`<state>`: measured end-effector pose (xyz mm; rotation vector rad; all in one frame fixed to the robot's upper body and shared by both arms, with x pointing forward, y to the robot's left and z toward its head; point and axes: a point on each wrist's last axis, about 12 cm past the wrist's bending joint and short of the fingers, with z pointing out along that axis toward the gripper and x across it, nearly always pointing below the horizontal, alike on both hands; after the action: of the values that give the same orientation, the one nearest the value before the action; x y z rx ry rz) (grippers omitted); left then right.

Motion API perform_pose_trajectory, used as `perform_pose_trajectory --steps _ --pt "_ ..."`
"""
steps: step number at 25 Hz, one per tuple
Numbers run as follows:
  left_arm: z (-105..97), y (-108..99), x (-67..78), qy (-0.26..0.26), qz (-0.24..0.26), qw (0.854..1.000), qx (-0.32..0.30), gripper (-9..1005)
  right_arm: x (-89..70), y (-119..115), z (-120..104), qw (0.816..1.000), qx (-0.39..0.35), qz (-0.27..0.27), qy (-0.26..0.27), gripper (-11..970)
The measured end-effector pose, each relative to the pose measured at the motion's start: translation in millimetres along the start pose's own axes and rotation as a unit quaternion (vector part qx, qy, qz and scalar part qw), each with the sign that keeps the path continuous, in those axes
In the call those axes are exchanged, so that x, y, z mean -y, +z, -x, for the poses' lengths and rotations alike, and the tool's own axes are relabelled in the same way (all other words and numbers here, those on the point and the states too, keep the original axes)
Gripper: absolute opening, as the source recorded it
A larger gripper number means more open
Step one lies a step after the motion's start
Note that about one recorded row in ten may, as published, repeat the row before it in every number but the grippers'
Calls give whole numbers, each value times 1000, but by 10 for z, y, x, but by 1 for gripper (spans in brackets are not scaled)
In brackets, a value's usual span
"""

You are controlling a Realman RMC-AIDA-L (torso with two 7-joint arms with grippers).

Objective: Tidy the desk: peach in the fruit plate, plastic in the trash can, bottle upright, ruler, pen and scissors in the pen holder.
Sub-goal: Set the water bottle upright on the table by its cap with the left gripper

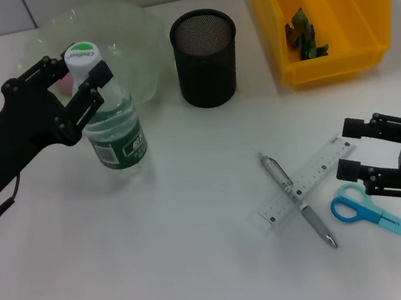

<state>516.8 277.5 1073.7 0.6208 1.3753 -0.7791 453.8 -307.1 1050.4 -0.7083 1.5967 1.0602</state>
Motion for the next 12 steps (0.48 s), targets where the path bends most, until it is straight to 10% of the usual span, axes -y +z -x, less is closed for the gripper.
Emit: perform_pose_trajectory --steps 12 --pt "-55 -50 109 3 4 999 37 441 -35 41 5 1000 9 12 2 760"
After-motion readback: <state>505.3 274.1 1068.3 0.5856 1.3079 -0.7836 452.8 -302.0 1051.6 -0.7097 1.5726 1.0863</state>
